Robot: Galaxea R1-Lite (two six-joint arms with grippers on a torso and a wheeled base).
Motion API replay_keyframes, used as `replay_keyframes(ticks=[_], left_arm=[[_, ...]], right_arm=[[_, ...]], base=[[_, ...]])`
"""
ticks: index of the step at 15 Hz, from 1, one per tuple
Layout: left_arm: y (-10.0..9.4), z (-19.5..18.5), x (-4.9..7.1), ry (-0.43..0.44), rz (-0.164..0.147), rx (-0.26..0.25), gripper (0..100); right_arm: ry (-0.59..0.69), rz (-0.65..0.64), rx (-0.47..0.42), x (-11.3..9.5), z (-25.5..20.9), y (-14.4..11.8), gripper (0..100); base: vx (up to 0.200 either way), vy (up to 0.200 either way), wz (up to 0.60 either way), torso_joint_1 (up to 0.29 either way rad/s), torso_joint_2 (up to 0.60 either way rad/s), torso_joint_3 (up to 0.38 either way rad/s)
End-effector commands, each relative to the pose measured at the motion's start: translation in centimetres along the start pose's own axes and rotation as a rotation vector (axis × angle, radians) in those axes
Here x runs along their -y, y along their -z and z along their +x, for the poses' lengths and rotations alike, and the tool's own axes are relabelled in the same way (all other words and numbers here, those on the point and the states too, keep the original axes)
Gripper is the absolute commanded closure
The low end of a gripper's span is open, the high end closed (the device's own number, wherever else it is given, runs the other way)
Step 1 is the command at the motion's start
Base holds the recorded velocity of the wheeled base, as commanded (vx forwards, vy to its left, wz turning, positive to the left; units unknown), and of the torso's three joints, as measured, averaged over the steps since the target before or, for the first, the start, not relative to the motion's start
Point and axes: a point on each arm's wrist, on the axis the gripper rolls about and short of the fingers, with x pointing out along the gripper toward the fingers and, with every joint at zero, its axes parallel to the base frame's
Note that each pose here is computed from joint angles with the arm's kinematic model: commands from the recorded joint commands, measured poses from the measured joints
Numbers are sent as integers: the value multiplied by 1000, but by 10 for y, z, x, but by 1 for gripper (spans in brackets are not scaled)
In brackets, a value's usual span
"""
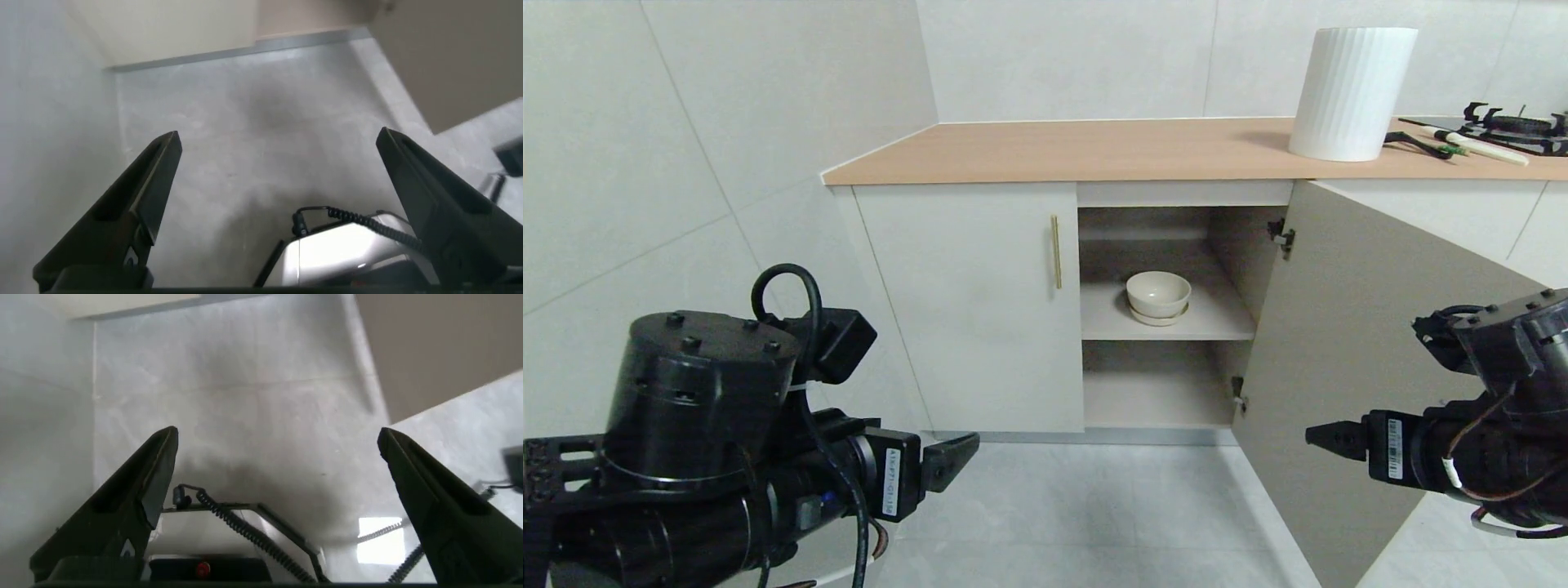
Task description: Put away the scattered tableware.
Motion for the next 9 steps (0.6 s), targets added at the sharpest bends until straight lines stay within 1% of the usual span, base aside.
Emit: replay_keyframes(ticks=[1,5,6,8,9], left_arm=[[0,1,0,-2,-2,-3,0],[0,1,0,-2,-2,-3,0],[0,1,0,-2,-2,-3,0],[0,1,0,-4,-2,-4,0],[0,1,0,-4,-2,-4,0]], right_arm=[[0,0,0,0,0,0,0],[36,7,-30,6,3,-2,0],[47,-2,-55,9,2,-3,0],[74,-25,-137,17,-3,-7,0],[82,-22,-147,18,-3,-8,0]], base=[[0,-200,0,2,-2,-2],[0,-200,0,6,2,4],[0,-200,0,-2,-2,-2],[0,-200,0,-2,0,0],[0,-200,0,2,-2,-2]])
